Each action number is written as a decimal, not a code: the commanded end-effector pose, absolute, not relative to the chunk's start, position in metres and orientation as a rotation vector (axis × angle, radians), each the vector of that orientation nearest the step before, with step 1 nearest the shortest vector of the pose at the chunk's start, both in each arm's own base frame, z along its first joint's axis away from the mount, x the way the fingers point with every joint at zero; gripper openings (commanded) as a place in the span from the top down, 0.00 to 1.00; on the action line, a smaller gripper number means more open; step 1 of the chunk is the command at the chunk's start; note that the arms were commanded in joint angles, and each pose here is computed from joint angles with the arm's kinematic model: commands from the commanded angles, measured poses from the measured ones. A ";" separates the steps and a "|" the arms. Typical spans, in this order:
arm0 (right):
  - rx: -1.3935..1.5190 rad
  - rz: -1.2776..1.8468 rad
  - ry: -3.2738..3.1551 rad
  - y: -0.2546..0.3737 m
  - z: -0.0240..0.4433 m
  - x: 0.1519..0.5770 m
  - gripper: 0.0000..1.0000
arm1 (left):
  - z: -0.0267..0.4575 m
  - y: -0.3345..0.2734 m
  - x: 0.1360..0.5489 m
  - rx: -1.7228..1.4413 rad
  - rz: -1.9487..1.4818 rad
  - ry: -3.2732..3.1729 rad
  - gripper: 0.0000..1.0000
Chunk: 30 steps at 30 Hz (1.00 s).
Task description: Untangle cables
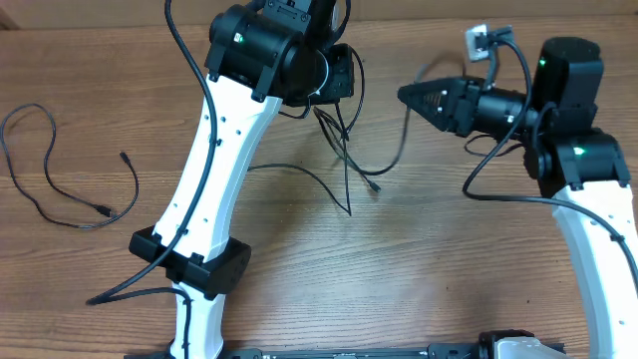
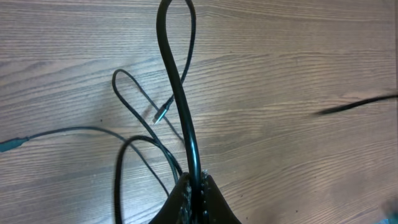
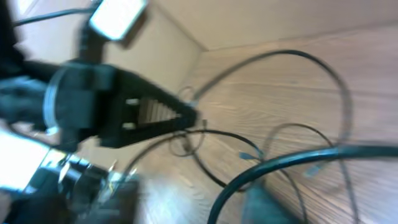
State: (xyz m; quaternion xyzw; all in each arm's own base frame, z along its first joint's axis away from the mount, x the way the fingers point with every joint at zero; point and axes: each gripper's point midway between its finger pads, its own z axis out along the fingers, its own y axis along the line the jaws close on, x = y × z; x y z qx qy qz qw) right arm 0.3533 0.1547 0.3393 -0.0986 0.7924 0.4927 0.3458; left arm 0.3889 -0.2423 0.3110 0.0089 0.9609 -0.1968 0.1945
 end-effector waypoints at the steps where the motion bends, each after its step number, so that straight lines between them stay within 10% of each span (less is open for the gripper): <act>1: -0.173 1.169 2.083 0.138 0.338 0.361 0.05 | 0.311 -0.242 0.392 0.020 -0.542 2.683 0.96; 14: 0.003 0.969 2.225 0.110 0.304 0.368 0.00 | 0.351 -0.285 0.402 0.091 -0.894 2.527 0.96; 30: 0.225 0.572 2.375 0.058 0.260 0.374 0.00 | 0.569 -0.236 0.396 0.083 -1.530 1.835 0.96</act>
